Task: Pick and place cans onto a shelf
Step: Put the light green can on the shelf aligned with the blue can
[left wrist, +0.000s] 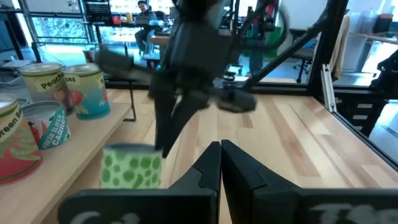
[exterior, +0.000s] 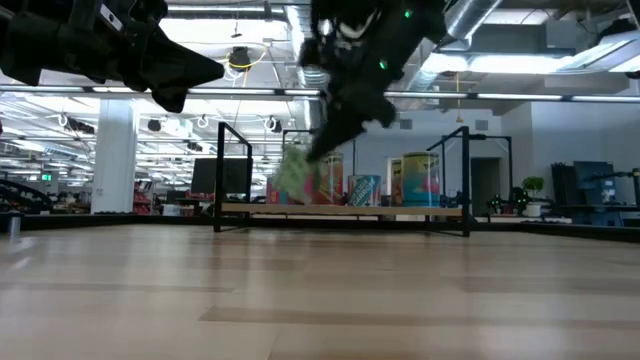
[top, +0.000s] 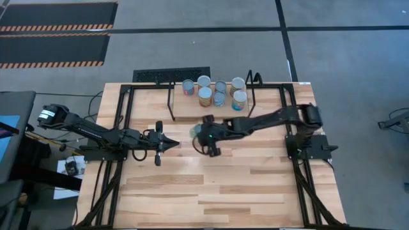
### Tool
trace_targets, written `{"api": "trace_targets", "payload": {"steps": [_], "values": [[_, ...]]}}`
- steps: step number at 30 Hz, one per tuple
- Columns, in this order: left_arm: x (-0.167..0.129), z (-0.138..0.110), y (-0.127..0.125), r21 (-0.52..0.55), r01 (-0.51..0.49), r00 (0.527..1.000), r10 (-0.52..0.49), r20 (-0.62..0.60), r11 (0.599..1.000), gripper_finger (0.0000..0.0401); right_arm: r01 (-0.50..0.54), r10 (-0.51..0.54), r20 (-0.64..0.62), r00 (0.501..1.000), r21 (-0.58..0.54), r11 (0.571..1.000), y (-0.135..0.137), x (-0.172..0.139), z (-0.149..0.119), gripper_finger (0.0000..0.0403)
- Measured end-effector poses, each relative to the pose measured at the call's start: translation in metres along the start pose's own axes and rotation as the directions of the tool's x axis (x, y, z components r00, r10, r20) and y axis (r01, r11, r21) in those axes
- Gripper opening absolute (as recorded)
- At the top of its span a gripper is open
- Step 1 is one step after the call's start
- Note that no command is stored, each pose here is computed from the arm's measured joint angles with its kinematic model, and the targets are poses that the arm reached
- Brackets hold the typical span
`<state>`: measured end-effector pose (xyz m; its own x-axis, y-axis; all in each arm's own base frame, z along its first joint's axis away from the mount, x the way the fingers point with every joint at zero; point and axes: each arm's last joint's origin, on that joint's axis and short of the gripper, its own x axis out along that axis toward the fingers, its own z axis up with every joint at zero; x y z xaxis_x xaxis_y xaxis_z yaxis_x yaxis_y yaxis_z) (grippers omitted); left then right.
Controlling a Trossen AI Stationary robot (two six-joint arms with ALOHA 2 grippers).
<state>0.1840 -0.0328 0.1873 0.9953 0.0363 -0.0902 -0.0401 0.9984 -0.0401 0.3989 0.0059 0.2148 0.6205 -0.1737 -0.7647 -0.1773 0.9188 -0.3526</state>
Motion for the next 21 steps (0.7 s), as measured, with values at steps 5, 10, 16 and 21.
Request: {"api": "trace_targets", "payload": {"steps": [5,10,16,21], "values": [[0.0,-0.001,0.0,0.01,0.0,1.0,0.0,-0.005,1.0,0.0,-0.02,0.018,-0.061,0.998,-0.024,1.0,-0.002,0.022,-0.004,0.0006],[0.002,-0.001,0.0,0.011,0.0,1.0,0.0,-0.002,1.0,0.0,-0.025,0.021,-0.067,0.998,-0.054,0.998,-0.001,0.035,0.0,0.0007],[0.002,-0.002,0.0,0.008,0.0,1.0,0.0,-0.004,1.0,0.0,-0.02,0.016,-0.057,0.998,-0.067,0.998,-0.002,0.043,0.006,0.0013],[0.002,-0.002,0.0,0.003,0.0,1.0,0.0,-0.003,1.0,0.0,-0.012,0.01,-0.048,0.999,-0.046,0.999,-0.004,0.044,0.006,0.0037]]}}
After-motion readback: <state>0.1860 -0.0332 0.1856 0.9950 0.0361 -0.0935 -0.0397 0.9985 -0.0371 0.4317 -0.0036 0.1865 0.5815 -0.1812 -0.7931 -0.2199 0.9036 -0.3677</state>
